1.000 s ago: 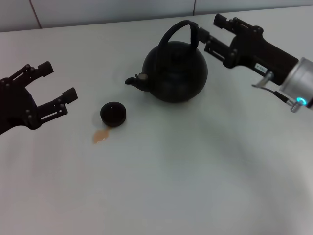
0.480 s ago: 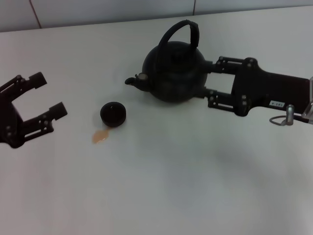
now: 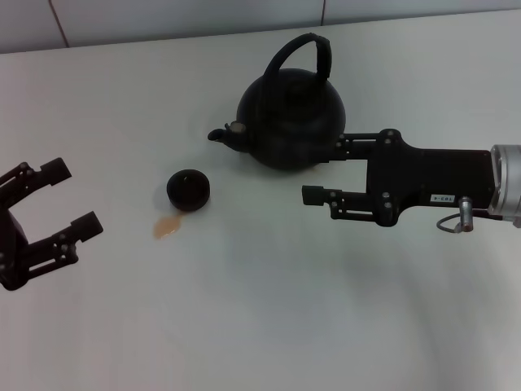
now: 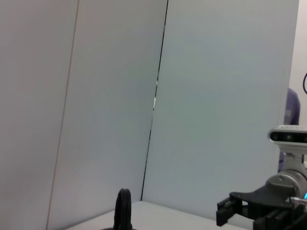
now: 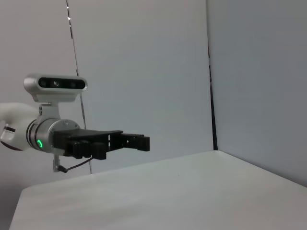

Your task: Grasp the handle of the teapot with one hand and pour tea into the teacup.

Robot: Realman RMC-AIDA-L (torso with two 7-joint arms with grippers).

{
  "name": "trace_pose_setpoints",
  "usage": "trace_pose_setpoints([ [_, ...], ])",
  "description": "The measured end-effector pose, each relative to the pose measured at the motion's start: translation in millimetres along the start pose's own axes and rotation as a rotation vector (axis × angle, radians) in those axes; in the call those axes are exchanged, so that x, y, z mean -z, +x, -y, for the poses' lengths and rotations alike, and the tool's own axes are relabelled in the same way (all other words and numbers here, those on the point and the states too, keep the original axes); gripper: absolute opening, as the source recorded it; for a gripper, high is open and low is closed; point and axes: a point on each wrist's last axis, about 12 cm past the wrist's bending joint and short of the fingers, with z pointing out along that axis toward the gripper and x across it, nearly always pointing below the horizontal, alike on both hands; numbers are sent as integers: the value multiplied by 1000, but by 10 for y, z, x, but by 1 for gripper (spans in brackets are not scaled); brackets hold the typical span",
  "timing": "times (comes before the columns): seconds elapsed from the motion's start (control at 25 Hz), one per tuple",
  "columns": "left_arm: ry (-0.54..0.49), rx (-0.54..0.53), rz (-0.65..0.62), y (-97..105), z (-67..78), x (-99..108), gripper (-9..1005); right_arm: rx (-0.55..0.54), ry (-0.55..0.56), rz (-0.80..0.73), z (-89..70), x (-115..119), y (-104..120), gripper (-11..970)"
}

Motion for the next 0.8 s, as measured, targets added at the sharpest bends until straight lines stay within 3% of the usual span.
trace_pose_setpoints([
  [0.8, 20, -10, -27, 9, -12, -38, 859, -1, -13, 11, -25, -124, -5, 584],
])
